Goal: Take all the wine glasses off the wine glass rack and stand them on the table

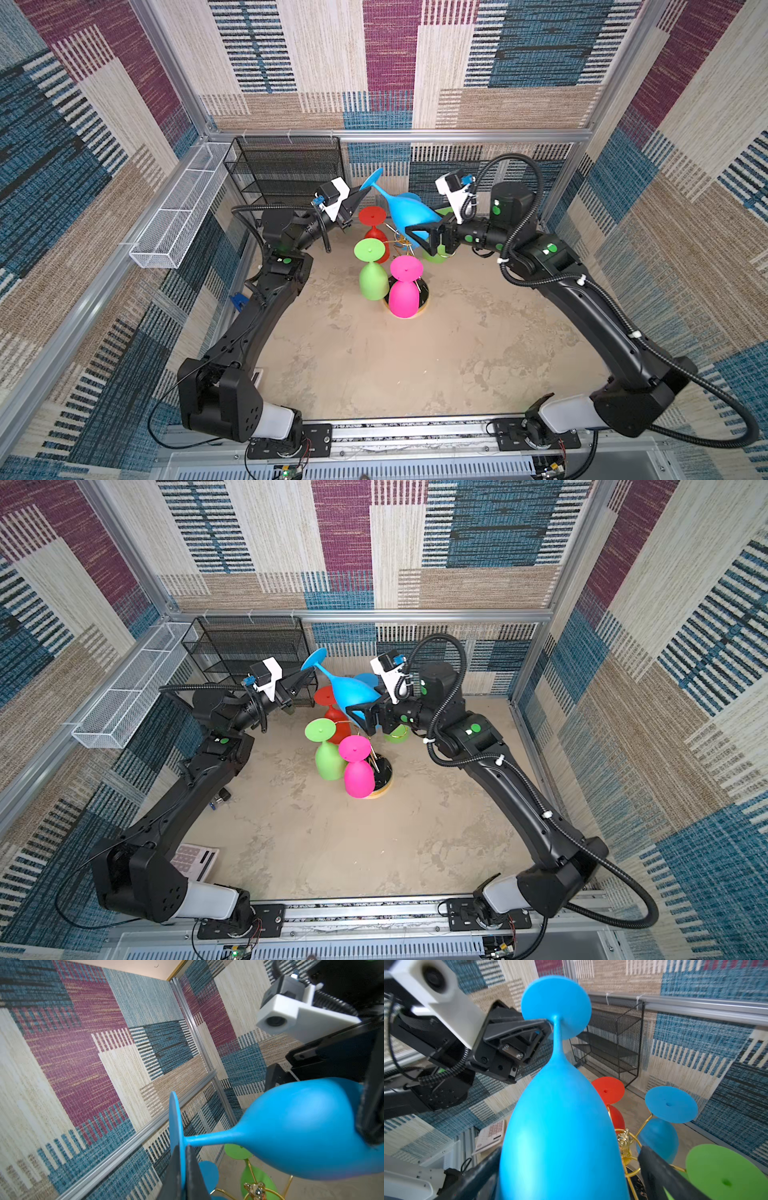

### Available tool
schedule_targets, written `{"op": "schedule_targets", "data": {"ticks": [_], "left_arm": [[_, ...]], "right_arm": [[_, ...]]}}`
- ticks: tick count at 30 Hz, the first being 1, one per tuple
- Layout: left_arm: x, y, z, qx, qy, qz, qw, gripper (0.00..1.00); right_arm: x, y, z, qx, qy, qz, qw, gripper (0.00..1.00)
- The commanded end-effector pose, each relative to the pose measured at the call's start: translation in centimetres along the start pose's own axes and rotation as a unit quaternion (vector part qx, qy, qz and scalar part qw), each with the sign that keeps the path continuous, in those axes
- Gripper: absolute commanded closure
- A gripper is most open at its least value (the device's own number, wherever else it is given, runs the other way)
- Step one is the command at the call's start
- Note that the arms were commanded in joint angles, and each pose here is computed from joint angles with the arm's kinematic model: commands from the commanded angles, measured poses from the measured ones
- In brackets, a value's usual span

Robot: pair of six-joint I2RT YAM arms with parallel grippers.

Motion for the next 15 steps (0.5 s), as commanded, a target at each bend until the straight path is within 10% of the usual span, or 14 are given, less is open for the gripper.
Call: {"op": "schedule_targets", "data": {"ticks": [1,15], "left_arm": [[0.6,-0.3,-0.4,0.028,0.033,-0.118,0.992,1.00],[0.7,-2.5,-1.1,0.061,0.067,-0.226,0.970,1.00]], "right_arm": [[-0.6,1.5,-2.4,-0.071,0.014,0.033,0.997,0.02],[-2.0,-0.1,-3.2,-0.093,-0.007,0.080,0.992,0.19]]}}
Point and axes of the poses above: each gripper's point midway between its finger pads, its own z axis out along the fingers, its own x axis along the line the jaws close on, y = z × x, the point moved 5 cm from there along -z, back along the fingers, and after that the axes turned 9 degrees about -z, right-handed, at the moved point
